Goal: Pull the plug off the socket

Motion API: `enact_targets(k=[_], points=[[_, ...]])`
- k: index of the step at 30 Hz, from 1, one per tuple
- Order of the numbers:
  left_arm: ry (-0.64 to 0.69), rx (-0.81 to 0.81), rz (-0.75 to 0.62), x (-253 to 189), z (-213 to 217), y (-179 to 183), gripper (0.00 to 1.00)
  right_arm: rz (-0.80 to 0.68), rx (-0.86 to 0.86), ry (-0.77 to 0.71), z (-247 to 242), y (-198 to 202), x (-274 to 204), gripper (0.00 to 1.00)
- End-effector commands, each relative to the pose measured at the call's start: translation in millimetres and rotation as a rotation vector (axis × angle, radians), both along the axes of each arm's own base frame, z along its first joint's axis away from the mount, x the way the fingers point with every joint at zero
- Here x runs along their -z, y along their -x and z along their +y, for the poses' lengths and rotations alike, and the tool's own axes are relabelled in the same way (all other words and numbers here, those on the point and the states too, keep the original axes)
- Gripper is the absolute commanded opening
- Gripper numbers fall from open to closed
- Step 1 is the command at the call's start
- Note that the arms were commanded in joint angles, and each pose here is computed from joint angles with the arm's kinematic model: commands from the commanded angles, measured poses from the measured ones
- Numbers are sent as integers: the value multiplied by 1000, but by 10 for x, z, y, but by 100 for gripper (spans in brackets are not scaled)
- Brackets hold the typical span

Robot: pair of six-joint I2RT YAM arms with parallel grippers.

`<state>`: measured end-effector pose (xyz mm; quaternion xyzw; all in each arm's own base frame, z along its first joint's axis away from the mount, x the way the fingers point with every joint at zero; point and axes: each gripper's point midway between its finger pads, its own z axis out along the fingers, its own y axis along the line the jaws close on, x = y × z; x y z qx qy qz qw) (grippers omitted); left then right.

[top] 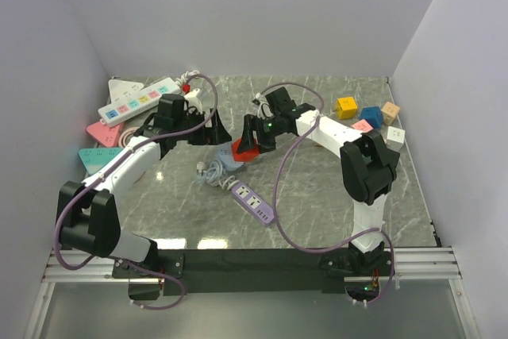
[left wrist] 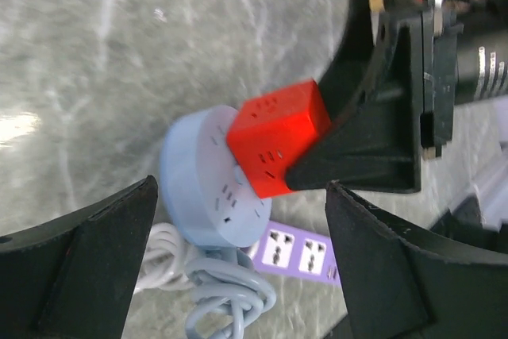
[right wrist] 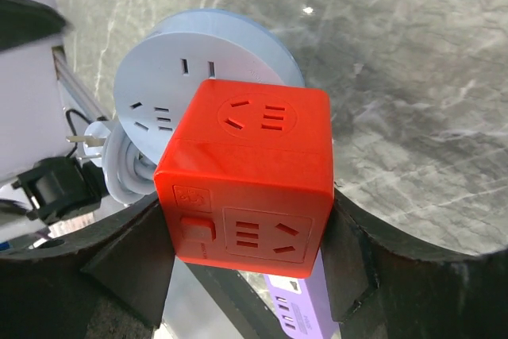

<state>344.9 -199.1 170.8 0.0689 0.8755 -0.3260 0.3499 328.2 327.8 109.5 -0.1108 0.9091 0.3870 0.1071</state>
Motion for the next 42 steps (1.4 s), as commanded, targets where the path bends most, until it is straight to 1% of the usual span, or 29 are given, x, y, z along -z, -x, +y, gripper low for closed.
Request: enact_targets(k=[1,4,6,9,11,12,13,15,16,18,19,20,22,24,27,28,29,31,32,34,36,39,40,42], points=[[41,127,39,104,-139,175,90,-132,-68,-161,105,-2,-646,0],[33,121,77,256,-128,215,88,-154,-65,-198,140,-16,-760,0],[12,88,87,326,-74,207,88,-169,-68,-220,157,-5,-852,0],[-33,38,90,401,14,163,87,-183,-76,-234,163,17,-932,0],[-40,25,88,411,31,147,86,-189,-86,-244,164,38,-969,0],[-34,22,96,429,30,150,86,-191,-86,-247,165,41,-986,0],[7,40,103,411,-42,166,84,-196,-94,-263,184,62,-1018,0],[65,83,117,385,-139,221,77,-203,-94,-268,200,73,-1048,0],[94,88,119,382,-179,219,60,-205,-95,-275,219,75,-1074,0],[121,105,131,389,-230,246,34,-206,-106,-278,267,100,-1089,0],[132,107,145,407,-251,252,6,-210,-106,-279,280,91,-1100,0],[131,103,153,426,-252,258,1,-209,-103,-274,284,84,-1093,0],[122,91,168,481,-246,261,1,-211,-106,-256,298,99,-1081,0],[91,55,173,531,-185,251,1,-200,-93,-202,241,91,-991,0],[-22,-64,188,692,47,203,0,-244,-39,-138,95,-7,-1019,0],[-48,-90,194,726,112,201,1,-239,-13,-106,-41,-37,-963,0],[-90,-132,205,797,206,197,1,-265,9,-107,-137,-42,-1065,0],[-115,-168,224,870,307,217,0,-257,69,-101,-361,-87,-1035,0],[-126,-180,231,904,342,223,1,-283,130,-120,-581,-180,-1165,0],[-127,-198,246,953,379,238,1,-290,178,-157,-759,-177,-1251,0],[-122,-207,252,971,386,236,1,-303,215,-148,-894,-217,-1278,0],[-64,-189,233,866,292,201,1,-306,269,-64,-1012,-249,-1225,0],[-38,-195,215,789,261,151,1,-310,375,49,-1215,-364,-1095,0],[-18,-194,196,693,236,119,1,-283,544,176,-1538,-498,-944,0]])
